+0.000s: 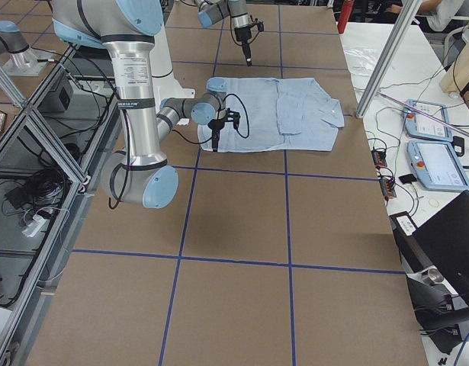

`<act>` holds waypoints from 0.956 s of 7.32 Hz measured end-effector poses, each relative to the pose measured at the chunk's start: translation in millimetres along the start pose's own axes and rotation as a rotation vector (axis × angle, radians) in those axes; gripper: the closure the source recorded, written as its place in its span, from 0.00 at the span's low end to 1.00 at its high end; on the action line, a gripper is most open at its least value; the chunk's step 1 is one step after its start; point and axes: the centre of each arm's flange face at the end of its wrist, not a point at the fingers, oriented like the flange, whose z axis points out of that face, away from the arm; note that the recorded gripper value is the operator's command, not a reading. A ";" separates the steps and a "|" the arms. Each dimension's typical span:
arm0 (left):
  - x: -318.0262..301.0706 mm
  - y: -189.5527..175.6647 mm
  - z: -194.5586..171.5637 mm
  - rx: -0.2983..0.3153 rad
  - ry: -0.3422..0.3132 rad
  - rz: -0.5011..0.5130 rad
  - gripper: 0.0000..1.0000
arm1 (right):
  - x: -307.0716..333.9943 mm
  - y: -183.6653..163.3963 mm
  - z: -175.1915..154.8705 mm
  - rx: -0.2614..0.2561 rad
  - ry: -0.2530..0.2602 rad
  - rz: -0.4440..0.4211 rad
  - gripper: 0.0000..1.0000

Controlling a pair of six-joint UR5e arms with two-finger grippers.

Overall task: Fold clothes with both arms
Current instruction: 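Lower both grippers to the shirt's side edges near the hem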

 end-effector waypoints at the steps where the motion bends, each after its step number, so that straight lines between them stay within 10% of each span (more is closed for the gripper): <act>1: 0.2 0.3 0.5 -0.001 0.000 0.001 0.00 | -1.2 3.9 2.5 -0.009 0.001 -0.004 0.34; 7: -0.3 0.5 1.7 -0.002 -0.002 0.002 0.00 | 0.9 13.3 9.8 -0.044 0.009 -0.003 0.35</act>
